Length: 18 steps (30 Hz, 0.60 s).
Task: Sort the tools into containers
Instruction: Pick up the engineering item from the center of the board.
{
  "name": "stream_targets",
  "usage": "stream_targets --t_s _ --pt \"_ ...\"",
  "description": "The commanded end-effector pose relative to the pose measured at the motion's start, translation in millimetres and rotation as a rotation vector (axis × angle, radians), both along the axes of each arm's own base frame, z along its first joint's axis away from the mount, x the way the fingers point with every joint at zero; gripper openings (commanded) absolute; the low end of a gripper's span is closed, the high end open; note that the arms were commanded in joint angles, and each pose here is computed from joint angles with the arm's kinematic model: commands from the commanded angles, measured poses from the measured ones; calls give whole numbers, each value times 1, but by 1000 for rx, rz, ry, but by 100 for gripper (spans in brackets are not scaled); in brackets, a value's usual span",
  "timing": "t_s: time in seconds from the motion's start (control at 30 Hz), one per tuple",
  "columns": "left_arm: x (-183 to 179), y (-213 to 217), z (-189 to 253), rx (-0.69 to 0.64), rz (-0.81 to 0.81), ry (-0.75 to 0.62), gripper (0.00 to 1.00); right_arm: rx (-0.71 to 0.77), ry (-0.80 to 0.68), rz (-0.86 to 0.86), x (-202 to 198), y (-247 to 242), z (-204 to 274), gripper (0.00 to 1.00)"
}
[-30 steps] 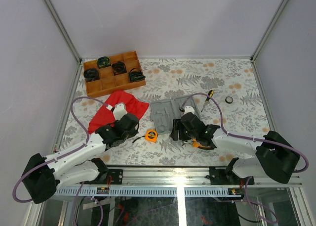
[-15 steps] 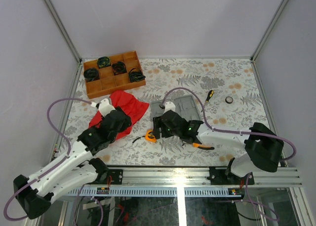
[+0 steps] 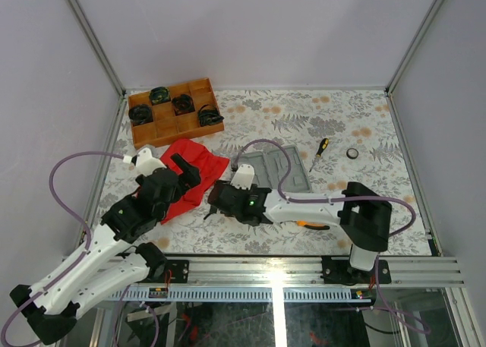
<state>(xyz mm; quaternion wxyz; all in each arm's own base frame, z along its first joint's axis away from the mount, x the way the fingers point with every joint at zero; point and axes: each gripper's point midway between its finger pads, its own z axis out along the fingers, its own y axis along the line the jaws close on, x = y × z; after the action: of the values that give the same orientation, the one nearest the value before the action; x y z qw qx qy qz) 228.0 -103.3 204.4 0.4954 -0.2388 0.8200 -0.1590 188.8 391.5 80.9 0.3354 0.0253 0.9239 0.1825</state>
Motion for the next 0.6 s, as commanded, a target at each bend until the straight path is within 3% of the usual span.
stream_targets --t_s 0.0,0.33,0.57 --pt "0 6 7 64 -2 22 100 -46 18 -222 10 -7 0 86" --pt "-5 28 7 211 44 92 100 -118 48 -317 12 -8 -16 85" --pt "-1 20 6 163 -11 96 100 -150 34 -328 19 -5 -22 85"
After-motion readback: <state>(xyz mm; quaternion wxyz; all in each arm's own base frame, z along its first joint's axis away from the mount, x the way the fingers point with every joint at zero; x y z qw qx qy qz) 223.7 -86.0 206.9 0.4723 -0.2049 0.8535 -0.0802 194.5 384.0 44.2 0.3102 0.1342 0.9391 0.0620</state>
